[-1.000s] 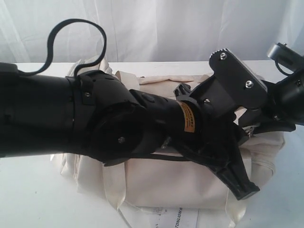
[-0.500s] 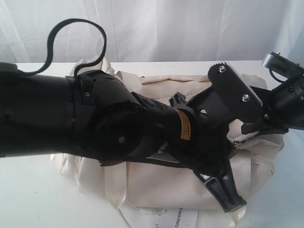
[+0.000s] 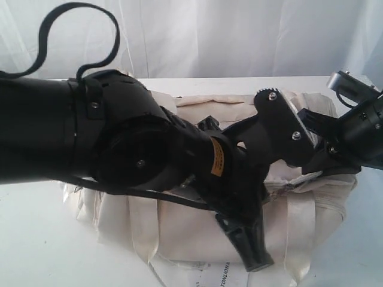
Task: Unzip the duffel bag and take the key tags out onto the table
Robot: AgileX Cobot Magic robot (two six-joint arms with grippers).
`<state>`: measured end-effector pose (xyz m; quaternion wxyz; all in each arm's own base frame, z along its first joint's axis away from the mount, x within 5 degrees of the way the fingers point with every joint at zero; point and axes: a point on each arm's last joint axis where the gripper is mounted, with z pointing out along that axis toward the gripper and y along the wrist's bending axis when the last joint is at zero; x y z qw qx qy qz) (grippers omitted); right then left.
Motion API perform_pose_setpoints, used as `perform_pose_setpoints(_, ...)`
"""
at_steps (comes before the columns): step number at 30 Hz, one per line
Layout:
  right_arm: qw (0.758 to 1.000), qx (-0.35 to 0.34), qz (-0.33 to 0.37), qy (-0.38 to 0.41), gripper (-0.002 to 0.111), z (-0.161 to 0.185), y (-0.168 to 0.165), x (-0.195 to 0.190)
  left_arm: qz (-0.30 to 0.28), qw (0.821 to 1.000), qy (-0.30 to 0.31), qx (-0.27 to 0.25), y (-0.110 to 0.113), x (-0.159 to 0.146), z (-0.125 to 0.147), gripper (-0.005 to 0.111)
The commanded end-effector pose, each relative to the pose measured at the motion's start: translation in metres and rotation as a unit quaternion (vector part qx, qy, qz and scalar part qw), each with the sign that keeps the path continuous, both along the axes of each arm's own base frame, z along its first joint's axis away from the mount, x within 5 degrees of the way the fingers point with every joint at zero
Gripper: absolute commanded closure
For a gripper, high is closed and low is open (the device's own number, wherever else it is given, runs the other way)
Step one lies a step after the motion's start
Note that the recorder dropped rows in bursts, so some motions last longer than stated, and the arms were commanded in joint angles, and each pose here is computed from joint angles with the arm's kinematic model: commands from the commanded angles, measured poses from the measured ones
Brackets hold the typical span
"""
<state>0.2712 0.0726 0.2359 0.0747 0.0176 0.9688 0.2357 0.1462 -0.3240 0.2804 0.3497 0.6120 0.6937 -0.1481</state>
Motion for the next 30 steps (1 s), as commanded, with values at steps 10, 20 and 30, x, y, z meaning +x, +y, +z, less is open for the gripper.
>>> perform_pose_setpoints(10,0.998,-0.051,-0.009,-0.044,0.108,-0.004,-0.011,0.009,0.061,0.992,0.008,0.107,0.052,-0.009,-0.013,0.107)
perform_pose_setpoints(20,0.998,-0.052,-0.008,-0.045,0.108,-0.004,-0.011,0.009,0.126,0.979,-0.045,0.156,0.088,-0.007,0.010,0.107)
perform_pose_setpoints(30,0.998,-0.053,-0.007,-0.045,0.108,-0.004,-0.012,0.009,0.187,0.959,-0.060,0.203,0.129,-0.004,0.032,0.107)
